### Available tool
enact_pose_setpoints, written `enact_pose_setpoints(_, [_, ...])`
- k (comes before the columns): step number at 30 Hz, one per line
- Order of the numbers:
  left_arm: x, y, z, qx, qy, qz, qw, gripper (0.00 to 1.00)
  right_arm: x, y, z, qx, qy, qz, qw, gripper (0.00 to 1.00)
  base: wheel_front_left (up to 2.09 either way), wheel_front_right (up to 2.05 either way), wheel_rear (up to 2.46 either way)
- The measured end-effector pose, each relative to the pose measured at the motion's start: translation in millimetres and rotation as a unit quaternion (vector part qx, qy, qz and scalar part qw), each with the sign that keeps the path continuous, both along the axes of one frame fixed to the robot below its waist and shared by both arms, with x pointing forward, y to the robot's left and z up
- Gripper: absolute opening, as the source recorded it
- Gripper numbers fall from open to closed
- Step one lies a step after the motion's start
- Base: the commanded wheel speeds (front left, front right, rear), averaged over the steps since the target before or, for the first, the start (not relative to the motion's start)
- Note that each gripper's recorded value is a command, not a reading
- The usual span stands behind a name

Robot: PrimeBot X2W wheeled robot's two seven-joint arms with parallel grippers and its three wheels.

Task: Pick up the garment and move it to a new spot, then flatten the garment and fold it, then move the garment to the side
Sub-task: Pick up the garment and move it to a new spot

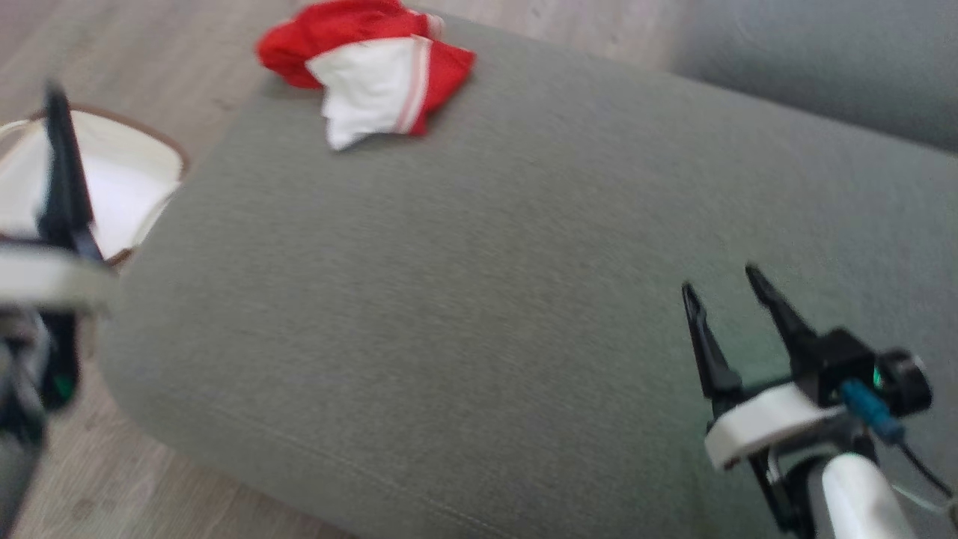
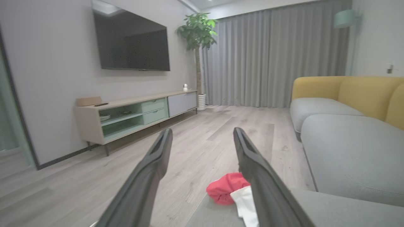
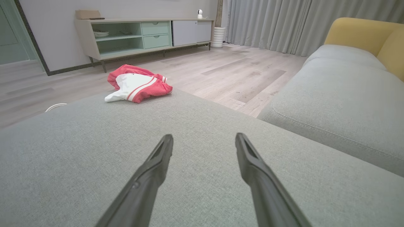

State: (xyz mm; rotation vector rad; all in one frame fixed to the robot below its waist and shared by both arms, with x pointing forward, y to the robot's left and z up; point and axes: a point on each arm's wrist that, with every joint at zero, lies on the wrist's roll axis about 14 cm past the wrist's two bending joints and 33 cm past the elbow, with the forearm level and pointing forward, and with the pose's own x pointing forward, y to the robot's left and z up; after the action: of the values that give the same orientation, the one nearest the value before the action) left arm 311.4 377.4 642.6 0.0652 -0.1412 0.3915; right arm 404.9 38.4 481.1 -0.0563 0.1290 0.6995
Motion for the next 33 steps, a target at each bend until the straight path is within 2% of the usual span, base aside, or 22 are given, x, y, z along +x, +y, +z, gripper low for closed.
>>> enact_pose_setpoints(5, [82, 0, 13, 0.033, 0.045, -0.045, 0.997, 1.00, 23, -19, 1, -0.017, -0.009, -0.034, 0.999, 1.00, 0.00, 0.00, 0.00])
enact_pose_setpoints(8, [128, 1, 4, 0.031, 0.079, -0.054, 0.995, 1.00, 36, -36, -3, -0.029, -0.010, -0.059, 0.998, 1.00, 0.00, 0.00, 0.00])
enact_pose_setpoints(9, [156, -4, -15, 0.010, 0.110, -0.068, 0.992, 1.00, 43, -46, -7, -0.037, -0.007, -0.074, 0.997, 1.00, 0.00, 0.00, 0.00])
enact_pose_setpoints(10, [156, -4, -15, 0.010, 0.110, -0.068, 0.992, 1.00, 43, -46, -7, -0.037, -0.007, -0.074, 0.997, 1.00, 0.00, 0.00, 0.00])
enact_pose_setpoints(14, [192, -20, -92, -0.013, 0.214, -0.095, 0.972, 1.00, 52, -64, -23, -0.063, 0.003, -0.098, 0.993, 1.00, 0.00, 0.00, 0.00])
enact_pose_setpoints(22, [225, -47, -211, -0.068, 0.337, -0.122, 0.931, 1.00, 66, -84, -47, -0.080, 0.026, -0.124, 0.989, 1.00, 0.00, 0.00, 0.00])
enact_pose_setpoints(29, [208, -42, -290, -0.115, 0.436, -0.091, 0.888, 1.00, 70, -91, -68, -0.084, 0.047, -0.132, 0.986, 1.00, 0.00, 0.00, 0.00])
enact_pose_setpoints(33, [214, -38, -295, -0.136, 0.443, -0.080, 0.883, 1.00, 71, -95, -69, -0.087, 0.048, -0.138, 0.985, 1.00, 0.00, 0.00, 0.00])
